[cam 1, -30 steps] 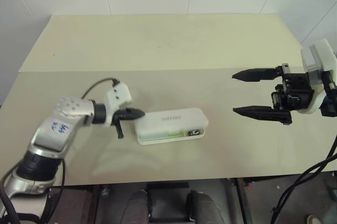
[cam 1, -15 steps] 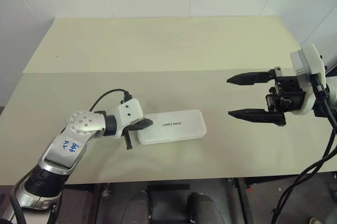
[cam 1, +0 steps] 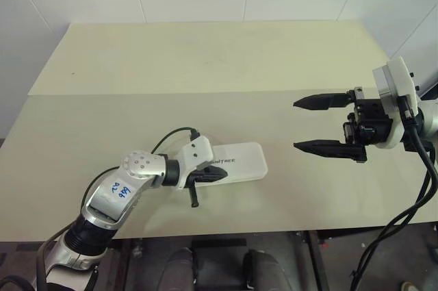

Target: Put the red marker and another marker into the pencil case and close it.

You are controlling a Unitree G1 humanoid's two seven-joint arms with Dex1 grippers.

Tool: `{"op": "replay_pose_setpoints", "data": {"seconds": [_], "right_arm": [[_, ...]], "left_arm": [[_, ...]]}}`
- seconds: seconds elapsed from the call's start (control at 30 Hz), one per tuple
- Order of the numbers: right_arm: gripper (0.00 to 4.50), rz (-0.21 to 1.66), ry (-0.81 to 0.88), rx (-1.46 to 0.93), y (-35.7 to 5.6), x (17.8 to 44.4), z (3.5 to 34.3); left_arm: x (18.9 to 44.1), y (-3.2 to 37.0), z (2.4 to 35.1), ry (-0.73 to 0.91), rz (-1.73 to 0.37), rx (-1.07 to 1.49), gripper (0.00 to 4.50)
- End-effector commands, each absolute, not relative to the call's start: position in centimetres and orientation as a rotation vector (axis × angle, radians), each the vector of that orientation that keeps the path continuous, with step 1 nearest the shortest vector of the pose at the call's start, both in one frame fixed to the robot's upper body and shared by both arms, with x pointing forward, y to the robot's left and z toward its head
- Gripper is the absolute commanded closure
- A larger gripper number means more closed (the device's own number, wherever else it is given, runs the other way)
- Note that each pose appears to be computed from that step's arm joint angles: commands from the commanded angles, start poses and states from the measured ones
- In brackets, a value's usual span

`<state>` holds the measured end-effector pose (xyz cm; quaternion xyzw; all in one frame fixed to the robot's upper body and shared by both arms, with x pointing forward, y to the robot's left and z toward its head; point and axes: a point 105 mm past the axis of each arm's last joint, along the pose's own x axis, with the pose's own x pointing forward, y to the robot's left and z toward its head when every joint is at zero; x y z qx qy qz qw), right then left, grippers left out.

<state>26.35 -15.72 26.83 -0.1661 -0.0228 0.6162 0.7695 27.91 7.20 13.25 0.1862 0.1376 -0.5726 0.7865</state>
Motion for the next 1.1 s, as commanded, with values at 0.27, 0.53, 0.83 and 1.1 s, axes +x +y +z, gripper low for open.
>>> {"op": "replay_pose_setpoints", "data": {"seconds": [0.27, 0.53, 0.83, 1.1], "right_arm": [[0.0, 1.362, -0.061, -0.29, -16.3, 27.1, 27.0], [0.0, 1.316, -0.008, -0.341, -17.7, 27.0, 26.3], [0.0, 1.306, -0.018, -0.389, -18.0, 27.7, 26.1], [0.0, 1.303, -0.025, -0.422, -18.6, 27.7, 26.6]], "left_arm": [[25.9, 13.1, 21.2, 0.072, -1.224, 0.315, 4.47], [26.2, 16.2, 22.9, 0.093, -1.154, 0.349, 2.29], [26.2, 15.9, 23.2, 0.082, -1.155, 0.328, 0.02], [27.8, 16.4, 23.4, 0.065, -1.101, 0.399, 0.02]]}}
